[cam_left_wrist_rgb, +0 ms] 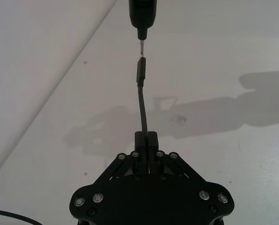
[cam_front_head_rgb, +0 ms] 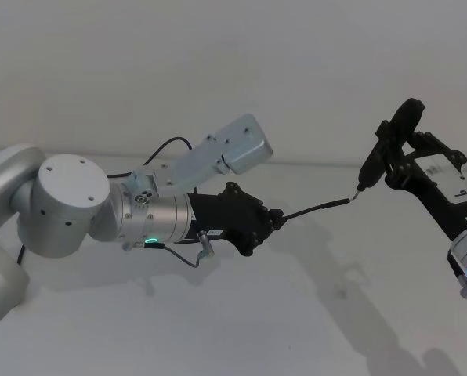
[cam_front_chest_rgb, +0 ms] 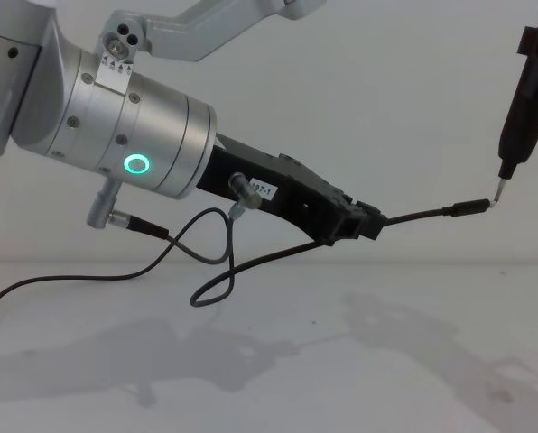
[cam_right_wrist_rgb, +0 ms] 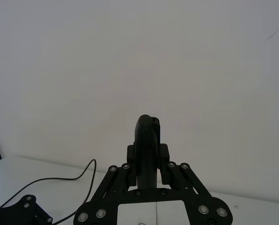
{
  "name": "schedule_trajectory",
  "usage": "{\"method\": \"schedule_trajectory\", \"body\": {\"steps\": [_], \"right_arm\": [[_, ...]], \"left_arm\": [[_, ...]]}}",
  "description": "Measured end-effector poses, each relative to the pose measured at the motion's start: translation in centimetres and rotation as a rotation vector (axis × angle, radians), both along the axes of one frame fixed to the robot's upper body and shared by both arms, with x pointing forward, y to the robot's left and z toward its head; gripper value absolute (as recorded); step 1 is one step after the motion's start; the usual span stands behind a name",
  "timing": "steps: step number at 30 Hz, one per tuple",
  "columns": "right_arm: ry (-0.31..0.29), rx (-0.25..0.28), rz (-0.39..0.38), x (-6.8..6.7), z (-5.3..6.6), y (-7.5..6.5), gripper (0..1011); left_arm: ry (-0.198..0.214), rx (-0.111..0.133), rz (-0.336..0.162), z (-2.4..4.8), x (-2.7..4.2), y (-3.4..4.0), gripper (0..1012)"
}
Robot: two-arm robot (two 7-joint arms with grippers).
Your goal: Pick up the data cable with the one hand.
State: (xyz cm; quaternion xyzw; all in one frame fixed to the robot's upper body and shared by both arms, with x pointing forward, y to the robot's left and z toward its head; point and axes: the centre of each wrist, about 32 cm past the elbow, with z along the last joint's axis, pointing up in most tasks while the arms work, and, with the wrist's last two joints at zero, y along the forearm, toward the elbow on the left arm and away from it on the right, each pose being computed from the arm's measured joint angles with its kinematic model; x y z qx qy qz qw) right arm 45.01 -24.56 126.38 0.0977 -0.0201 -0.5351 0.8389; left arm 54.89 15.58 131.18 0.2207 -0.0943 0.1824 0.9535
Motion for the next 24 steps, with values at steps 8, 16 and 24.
{"method": "schedule_trajectory", "body": {"steps": [8,16,24], "right_arm": [[0.0,0.002,0.0,-0.04,0.05,-0.03,268],[0.001,0.009,0.007,-0.03,0.07,0.0,268],[0.002,0.013,0.013,0.0,0.12,0.03,268]], "left_arm": [[0.0,0.0,0.0,0.0,0.0,0.0,31],[0.0,0.0,0.0,-0.01,0.0,0.01,31],[0.0,0.0,0.0,-0.01,0.0,0.0,31]]}}
